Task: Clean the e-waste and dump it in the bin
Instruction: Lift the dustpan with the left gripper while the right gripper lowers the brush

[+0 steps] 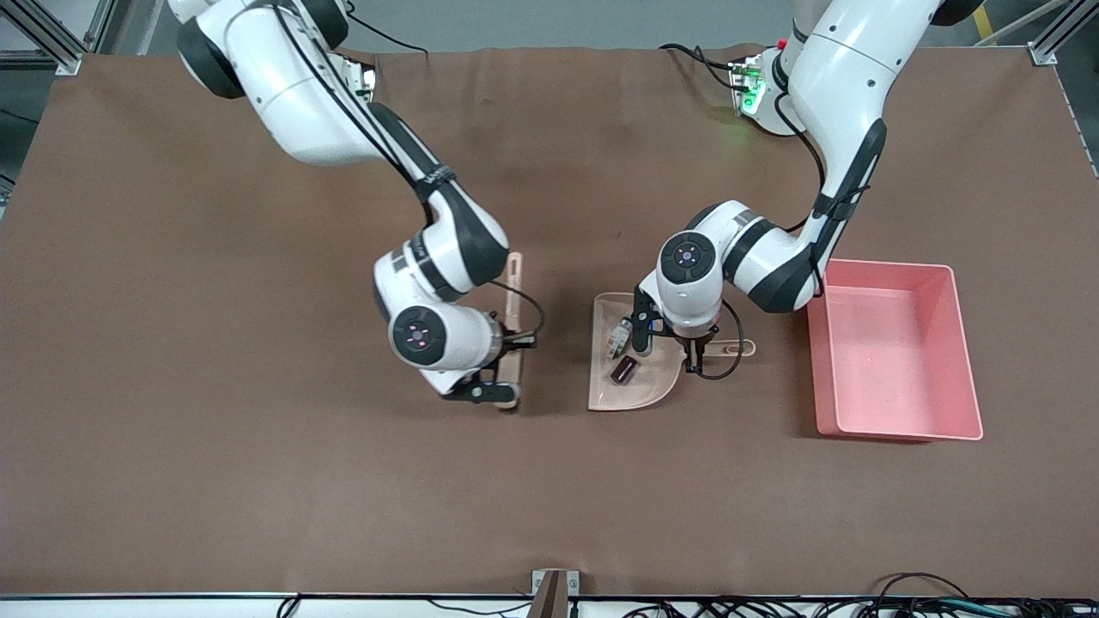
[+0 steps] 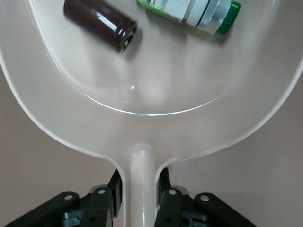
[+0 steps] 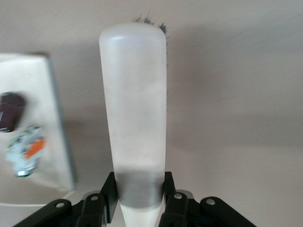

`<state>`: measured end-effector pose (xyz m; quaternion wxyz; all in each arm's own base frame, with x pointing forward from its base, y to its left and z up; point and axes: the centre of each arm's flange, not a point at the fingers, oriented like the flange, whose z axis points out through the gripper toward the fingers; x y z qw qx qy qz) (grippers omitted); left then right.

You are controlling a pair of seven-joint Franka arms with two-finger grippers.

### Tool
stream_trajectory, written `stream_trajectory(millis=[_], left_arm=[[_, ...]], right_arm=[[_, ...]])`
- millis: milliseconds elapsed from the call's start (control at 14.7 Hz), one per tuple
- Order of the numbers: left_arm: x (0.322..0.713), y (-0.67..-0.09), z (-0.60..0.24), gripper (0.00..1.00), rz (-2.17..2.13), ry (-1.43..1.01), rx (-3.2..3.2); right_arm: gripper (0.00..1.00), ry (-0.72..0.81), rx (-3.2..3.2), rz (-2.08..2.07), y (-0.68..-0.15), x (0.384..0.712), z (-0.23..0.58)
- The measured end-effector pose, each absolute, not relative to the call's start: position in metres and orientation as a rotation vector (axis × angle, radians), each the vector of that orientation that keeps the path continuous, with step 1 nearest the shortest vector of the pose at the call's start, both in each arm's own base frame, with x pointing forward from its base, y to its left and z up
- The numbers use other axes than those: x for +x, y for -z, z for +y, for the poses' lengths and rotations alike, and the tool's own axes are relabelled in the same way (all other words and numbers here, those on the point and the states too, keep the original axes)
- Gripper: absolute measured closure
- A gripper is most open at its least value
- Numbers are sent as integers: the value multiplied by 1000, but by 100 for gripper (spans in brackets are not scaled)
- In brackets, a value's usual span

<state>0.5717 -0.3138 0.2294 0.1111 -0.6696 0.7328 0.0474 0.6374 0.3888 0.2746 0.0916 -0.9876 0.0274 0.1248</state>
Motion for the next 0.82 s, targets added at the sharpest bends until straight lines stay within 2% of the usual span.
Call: stream_trajectory(millis=[340, 611, 815], left_arm=[[579, -232, -323, 67, 2170, 22, -1962], [584, -237, -331, 67, 2167, 156, -2010], [589, -244, -333, 67, 2152, 195, -2071]], right_arm=[[58, -381, -3013, 143, -309, 662, 254], [58, -390, -3020, 176, -336, 645, 153], [58, -357, -3009, 138, -334, 624, 86]])
